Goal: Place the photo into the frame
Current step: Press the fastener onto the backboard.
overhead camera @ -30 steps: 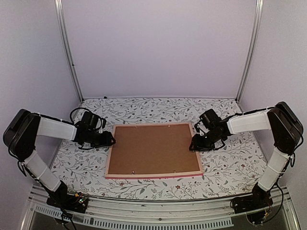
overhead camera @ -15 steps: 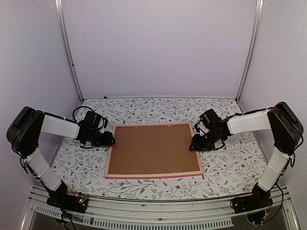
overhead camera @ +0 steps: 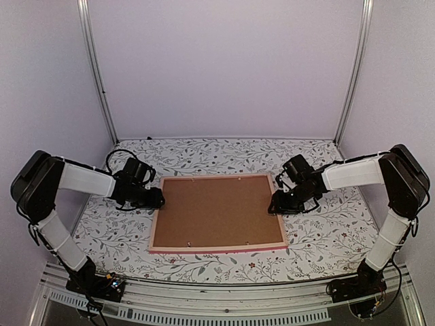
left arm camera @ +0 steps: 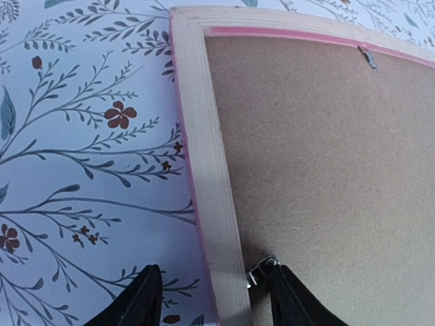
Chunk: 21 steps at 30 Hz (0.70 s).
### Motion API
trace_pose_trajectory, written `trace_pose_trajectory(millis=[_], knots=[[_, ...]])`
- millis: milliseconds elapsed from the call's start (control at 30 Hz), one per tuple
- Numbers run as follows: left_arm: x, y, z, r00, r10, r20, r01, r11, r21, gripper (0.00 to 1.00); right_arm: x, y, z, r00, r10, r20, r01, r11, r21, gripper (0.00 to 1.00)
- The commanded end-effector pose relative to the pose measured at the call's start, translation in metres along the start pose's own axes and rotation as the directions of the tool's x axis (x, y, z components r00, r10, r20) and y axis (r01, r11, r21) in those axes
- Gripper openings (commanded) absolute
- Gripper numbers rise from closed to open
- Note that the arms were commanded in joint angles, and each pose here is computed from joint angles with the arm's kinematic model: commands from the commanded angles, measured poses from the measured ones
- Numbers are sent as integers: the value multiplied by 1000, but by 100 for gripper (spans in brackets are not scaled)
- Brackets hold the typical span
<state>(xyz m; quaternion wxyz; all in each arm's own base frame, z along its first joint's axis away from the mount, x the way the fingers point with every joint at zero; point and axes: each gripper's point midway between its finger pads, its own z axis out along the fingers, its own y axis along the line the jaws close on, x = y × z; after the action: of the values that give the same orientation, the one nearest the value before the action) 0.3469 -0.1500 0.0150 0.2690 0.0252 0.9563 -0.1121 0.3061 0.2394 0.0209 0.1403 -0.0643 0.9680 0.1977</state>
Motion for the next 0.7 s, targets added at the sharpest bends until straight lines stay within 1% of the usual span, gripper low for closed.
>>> trace_pose_trajectory(millis=[0,167,367,467,567,667], knots=[[7,-3,-7,1000,9,-16,-9,1000,-3,57,18,-6,14,998,12,-61,-12,1000,0,48],[-4,-7,-18,1000,-13,25,13,1000,18,62,16,-6,11,999,15,-47,-15,1000,6,48],[-16,-10,-34,998,-23,63,21,999,27,72,9,-6,7,999,22,-23,-22,1000,17,48],[-20,-12,-45,996,-26,85,23,999,35,79,8,-8,9,999,28,-20,-27,999,28,47],[-27,-15,-58,992,-32,125,26,998,55,85,5,-12,13,999,38,-19,-37,998,43,43],[-34,-24,-71,986,-38,164,21,994,105,85,0,-17,15,999,52,-4,-51,997,58,37]])
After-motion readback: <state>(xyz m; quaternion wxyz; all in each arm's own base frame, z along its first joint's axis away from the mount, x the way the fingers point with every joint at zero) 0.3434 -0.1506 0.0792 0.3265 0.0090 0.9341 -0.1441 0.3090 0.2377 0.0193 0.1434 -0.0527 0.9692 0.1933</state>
